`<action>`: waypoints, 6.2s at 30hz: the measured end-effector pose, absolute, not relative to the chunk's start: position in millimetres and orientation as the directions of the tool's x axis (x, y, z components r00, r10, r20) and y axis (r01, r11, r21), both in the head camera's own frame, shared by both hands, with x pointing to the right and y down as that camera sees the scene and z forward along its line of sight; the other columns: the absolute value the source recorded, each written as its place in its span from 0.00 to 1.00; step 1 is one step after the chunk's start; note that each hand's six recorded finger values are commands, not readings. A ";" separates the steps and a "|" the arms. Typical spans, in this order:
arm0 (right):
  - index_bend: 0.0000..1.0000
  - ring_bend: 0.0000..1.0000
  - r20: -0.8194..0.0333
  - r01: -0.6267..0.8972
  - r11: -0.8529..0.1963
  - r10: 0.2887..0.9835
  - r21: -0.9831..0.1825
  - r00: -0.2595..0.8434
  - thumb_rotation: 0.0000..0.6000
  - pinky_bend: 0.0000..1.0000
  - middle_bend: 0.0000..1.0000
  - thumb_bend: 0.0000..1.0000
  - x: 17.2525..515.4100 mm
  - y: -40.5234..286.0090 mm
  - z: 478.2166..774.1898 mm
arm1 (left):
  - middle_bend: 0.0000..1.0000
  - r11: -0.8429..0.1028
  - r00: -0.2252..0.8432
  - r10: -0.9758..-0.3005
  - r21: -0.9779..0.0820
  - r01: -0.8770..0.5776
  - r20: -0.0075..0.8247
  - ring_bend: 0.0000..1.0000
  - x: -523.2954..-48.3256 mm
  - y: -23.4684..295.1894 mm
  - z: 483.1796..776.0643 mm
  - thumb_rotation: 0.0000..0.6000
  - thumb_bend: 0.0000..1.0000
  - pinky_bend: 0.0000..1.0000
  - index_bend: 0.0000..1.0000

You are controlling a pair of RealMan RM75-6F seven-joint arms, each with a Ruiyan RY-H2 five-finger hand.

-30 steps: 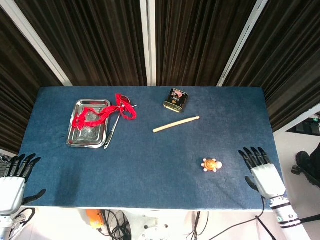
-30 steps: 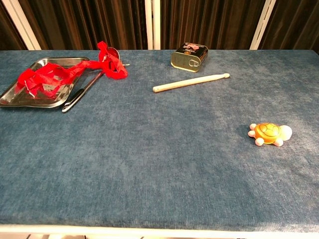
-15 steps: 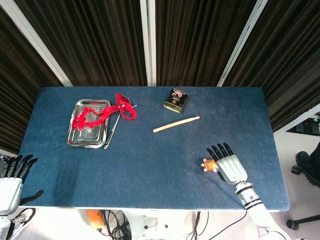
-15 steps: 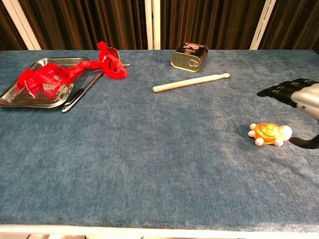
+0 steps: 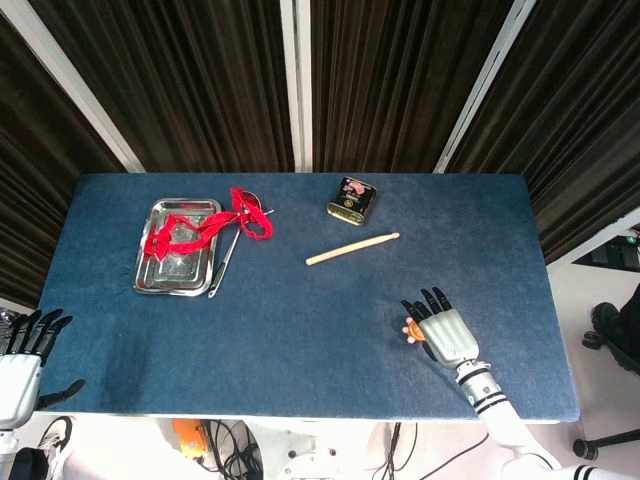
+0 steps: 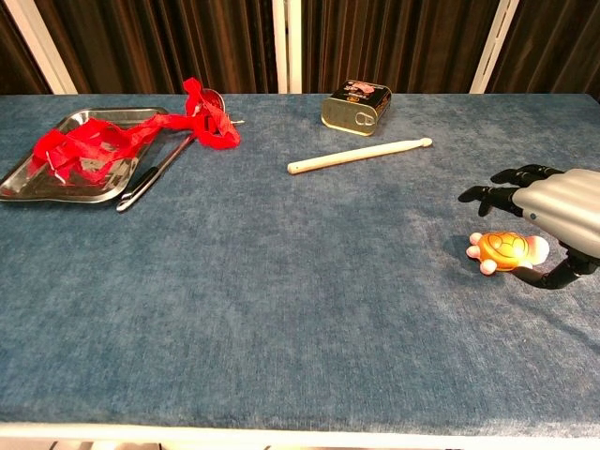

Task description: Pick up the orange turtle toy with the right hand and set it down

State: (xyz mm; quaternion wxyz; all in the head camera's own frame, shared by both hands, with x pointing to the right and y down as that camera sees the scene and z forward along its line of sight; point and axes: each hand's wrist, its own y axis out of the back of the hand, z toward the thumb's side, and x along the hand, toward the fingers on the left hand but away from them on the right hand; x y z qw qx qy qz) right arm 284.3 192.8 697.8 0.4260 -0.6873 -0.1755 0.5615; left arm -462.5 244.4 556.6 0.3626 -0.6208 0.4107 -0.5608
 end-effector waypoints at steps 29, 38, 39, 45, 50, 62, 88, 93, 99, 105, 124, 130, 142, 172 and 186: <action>0.15 0.00 -0.506 -0.200 -0.464 0.793 -0.863 0.340 1.00 0.00 0.22 0.09 289.2 195.5 700.7 | 0.09 -0.408 0.034 -0.913 -0.908 -0.100 0.407 0.00 -462.7 245.3 559.2 1.00 0.08 0.00 0.15; 0.10 0.00 -0.499 -0.198 -0.458 0.800 -0.866 0.333 1.00 0.00 0.21 0.10 297.0 196.3 694.9 | 0.09 -0.407 0.037 -0.914 -0.908 -0.097 0.405 0.00 -460.5 244.5 558.4 1.00 0.08 0.00 0.15; 0.11 0.00 -0.500 -0.200 -0.459 0.799 -0.866 0.334 1.00 0.00 0.23 0.11 297.0 196.7 695.0 | 0.09 -0.406 0.037 -0.914 -0.909 -0.097 0.405 0.00 -460.5 244.5 558.2 1.00 0.08 0.00 0.15; 0.45 0.10 -0.492 -0.201 -0.450 0.801 -0.870 0.341 1.00 0.00 0.46 0.21 294.5 196.4 694.9 | 0.09 -0.405 0.037 -0.914 -0.909 -0.097 0.404 0.00 -460.2 243.9 557.6 1.00 0.08 0.00 0.15; 0.77 0.28 -0.494 -0.226 -0.441 0.802 -0.869 0.336 1.00 0.00 0.74 0.32 293.7 196.8 699.1 | 0.09 -0.408 0.039 -0.913 -0.908 -0.096 0.406 0.00 -460.2 243.6 558.2 1.00 0.08 0.00 0.15; 1.00 0.39 -0.483 -0.251 -0.417 0.807 -0.874 0.341 1.00 0.00 0.93 0.41 289.0 200.4 704.4 | 0.09 -0.410 0.034 -0.912 -0.906 -0.101 0.409 0.00 -462.3 244.5 559.0 1.00 0.08 0.00 0.15; 0.01 0.00 -0.530 -0.109 -0.524 0.790 -0.845 0.309 1.00 0.00 0.16 0.09 313.4 196.3 687.9 | 0.09 -0.409 0.038 -0.912 -0.907 -0.096 0.408 0.00 -459.6 244.0 558.5 1.00 0.08 0.00 0.15; 0.04 0.00 -0.505 -0.072 -0.510 0.804 -0.857 0.315 1.00 0.00 0.19 0.09 312.9 190.7 683.4 | 0.09 -0.411 0.038 -0.912 -0.907 -0.097 0.409 0.00 -460.1 244.4 558.9 1.00 0.08 0.00 0.15; 0.11 0.00 -0.478 -0.109 -0.471 0.813 -0.876 0.331 1.00 0.00 0.20 0.14 307.1 178.3 686.3 | 0.09 -0.412 0.034 -0.911 -0.906 -0.099 0.410 0.00 -461.5 244.4 559.1 1.00 0.08 0.00 0.15; 0.17 0.00 -0.518 -0.193 -0.481 0.793 -0.855 0.321 1.00 0.00 0.23 0.24 303.1 169.9 700.1 | 0.09 -0.416 0.028 -0.909 -0.904 -0.100 0.416 0.00 -463.9 244.8 559.9 1.00 0.08 0.00 0.15; 0.28 0.00 -0.560 -0.245 -0.503 0.746 -0.829 0.361 1.00 0.00 0.26 0.33 286.6 166.4 715.4 | 0.09 -0.427 0.020 -0.904 -0.898 -0.106 0.428 0.00 -468.6 244.3 563.9 1.00 0.08 0.00 0.15; 0.45 0.04 -0.557 -0.249 -0.498 0.745 -0.830 0.367 1.00 0.00 0.42 0.33 285.0 167.3 716.7 | 0.09 -0.434 0.020 -0.900 -0.894 -0.110 0.435 0.00 -470.0 245.1 565.6 1.00 0.08 0.00 0.15; 1.00 0.52 -0.505 -0.231 -0.449 0.768 -0.863 0.393 1.00 0.00 0.94 0.43 279.9 171.2 719.8 | 0.09 -0.433 0.019 -0.901 -0.894 -0.111 0.434 0.00 -471.2 245.2 565.4 1.00 0.08 0.00 0.15; 0.22 0.02 -0.537 -0.108 -0.531 0.792 -0.841 0.289 1.00 0.00 0.26 0.27 313.1 181.2 691.1 | 0.09 -0.433 0.030 -0.901 -0.895 -0.105 0.432 0.00 -466.9 243.2 563.8 1.00 0.08 0.00 0.15; 0.33 0.02 -0.576 -0.216 -0.534 0.756 -0.817 0.311 1.00 0.00 0.31 0.31 323.0 188.7 698.6 | 0.09 -0.435 0.027 -0.900 -0.894 -0.105 0.435 0.00 -466.6 244.3 564.4 1.00 0.08 0.00 0.15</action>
